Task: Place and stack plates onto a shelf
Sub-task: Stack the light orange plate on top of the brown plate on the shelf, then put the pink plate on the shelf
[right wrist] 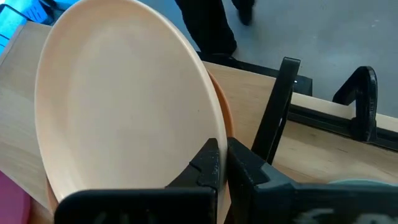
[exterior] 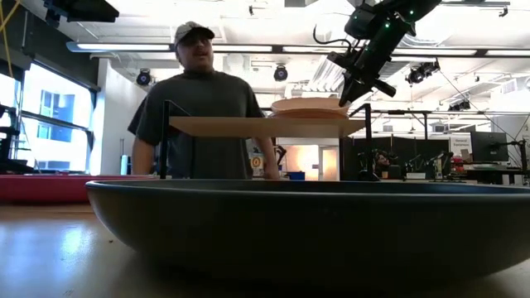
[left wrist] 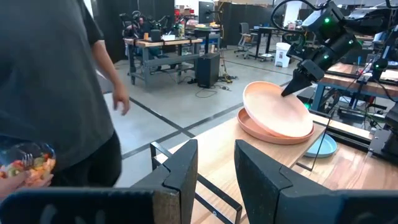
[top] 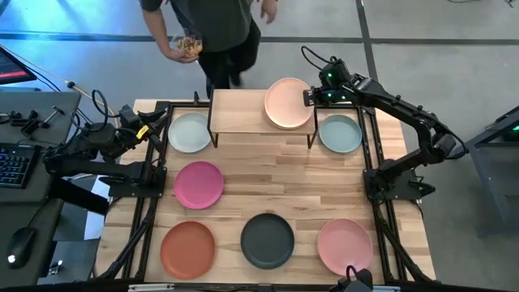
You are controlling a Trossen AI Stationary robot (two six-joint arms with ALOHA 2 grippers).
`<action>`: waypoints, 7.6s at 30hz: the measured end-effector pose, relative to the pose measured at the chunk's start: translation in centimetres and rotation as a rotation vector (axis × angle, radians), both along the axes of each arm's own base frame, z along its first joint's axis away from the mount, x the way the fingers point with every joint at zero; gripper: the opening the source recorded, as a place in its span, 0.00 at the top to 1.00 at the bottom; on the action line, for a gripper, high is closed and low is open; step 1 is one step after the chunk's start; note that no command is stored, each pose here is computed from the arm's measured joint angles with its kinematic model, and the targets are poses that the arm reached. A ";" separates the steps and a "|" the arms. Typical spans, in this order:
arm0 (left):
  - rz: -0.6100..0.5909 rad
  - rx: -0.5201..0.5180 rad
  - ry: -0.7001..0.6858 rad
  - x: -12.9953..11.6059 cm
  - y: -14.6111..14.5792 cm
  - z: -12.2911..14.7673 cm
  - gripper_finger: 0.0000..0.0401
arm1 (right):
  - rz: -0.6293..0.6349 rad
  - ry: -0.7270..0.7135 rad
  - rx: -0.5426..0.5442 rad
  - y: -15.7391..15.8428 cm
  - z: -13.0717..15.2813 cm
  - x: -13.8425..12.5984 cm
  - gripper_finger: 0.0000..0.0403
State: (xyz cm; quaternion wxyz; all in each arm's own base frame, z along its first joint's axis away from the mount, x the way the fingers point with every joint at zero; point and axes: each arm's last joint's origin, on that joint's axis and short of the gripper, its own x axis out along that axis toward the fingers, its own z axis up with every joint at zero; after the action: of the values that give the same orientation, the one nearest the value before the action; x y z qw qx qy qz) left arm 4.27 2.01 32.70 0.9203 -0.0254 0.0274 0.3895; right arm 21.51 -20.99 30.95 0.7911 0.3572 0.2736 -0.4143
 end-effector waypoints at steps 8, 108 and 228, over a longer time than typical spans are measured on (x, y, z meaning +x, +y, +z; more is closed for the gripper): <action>0.000 0.000 0.000 0.0 0.0 0.0 0.76 | 0.016 0.007 -0.016 0.0 0.0 0.0 0.97; 0.149 -0.984 1.031 10.2 2.0 -15.5 0.76 | 0.350 0.062 -0.076 11.5 7.6 5.0 0.78; 0.144 -0.852 0.417 16.4 21.0 1.4 1.00 | 0.289 0.097 -0.133 11.2 7.6 4.9 0.78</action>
State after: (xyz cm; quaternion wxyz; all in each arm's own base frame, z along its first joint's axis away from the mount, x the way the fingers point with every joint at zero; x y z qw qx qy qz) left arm 20.68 22.96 34.07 0.7734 -0.3235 0.3670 0.4032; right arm 26.42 -9.77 38.53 0.8503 0.2403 0.3320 -0.3303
